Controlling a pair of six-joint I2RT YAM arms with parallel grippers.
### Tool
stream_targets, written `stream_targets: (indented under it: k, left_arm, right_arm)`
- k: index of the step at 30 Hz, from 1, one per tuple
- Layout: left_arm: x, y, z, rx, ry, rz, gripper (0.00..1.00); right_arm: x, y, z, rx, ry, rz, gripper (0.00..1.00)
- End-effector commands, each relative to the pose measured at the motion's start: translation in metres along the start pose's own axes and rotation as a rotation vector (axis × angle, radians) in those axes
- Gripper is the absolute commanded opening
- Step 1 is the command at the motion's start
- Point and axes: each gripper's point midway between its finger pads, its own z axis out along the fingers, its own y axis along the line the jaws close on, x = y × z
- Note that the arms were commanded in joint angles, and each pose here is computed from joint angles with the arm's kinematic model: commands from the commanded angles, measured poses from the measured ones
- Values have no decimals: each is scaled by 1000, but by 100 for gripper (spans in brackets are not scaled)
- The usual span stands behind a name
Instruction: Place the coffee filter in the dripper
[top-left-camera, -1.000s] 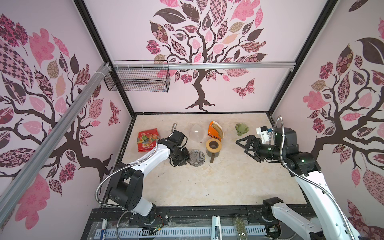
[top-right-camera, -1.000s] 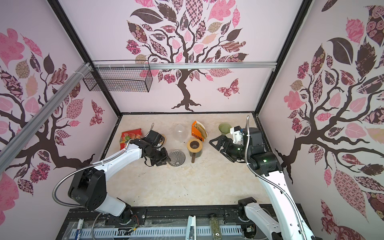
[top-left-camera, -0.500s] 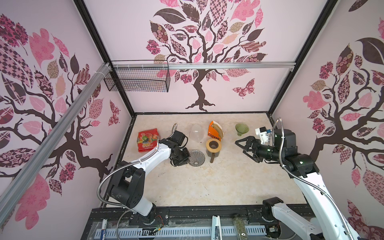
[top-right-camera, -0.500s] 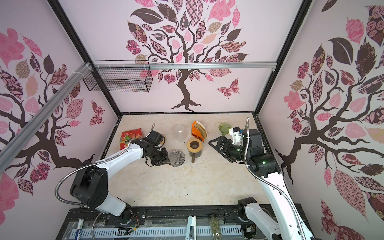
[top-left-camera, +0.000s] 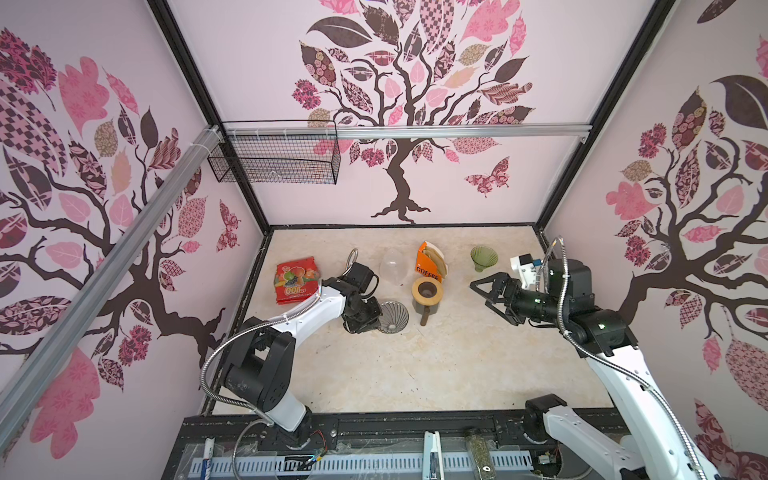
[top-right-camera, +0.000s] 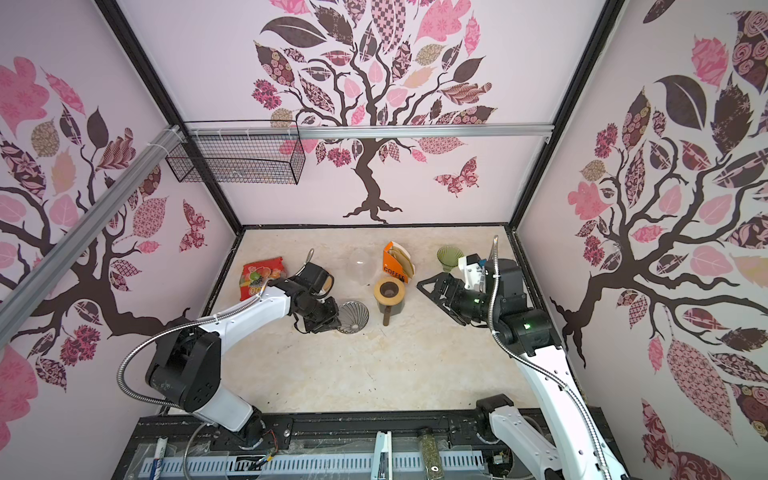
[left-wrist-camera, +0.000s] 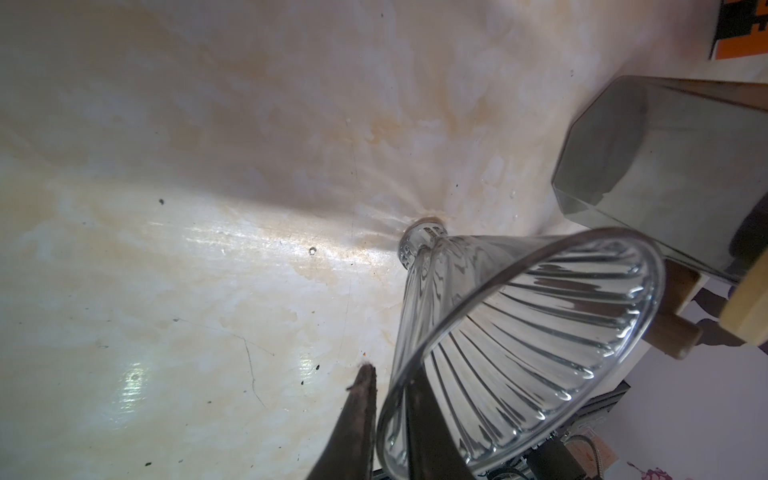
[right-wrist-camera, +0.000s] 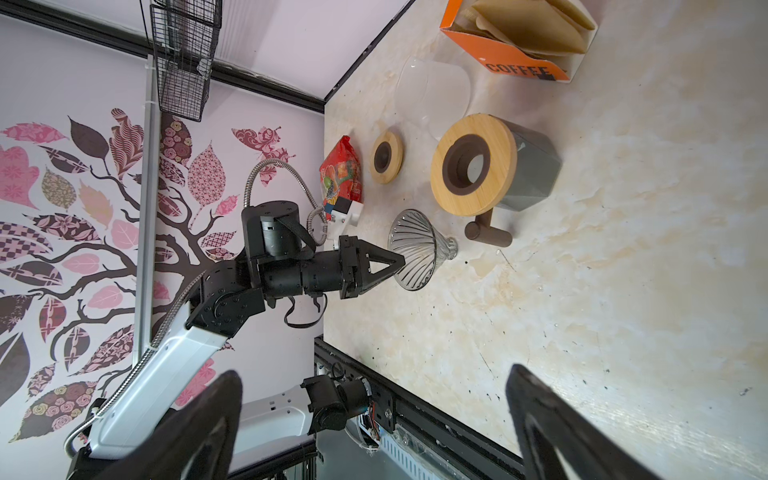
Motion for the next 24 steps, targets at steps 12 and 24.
stream_targets:
  k: [12, 24]
  left_arm:
    - [-7, -22, -4, 40, -24, 35, 10]
    - [-7, -32, -12, 81, -28, 38, 2]
  right_arm:
    - [4, 3, 0, -40, 7, -5, 100]
    - [9, 1, 1, -52, 20, -2, 100]
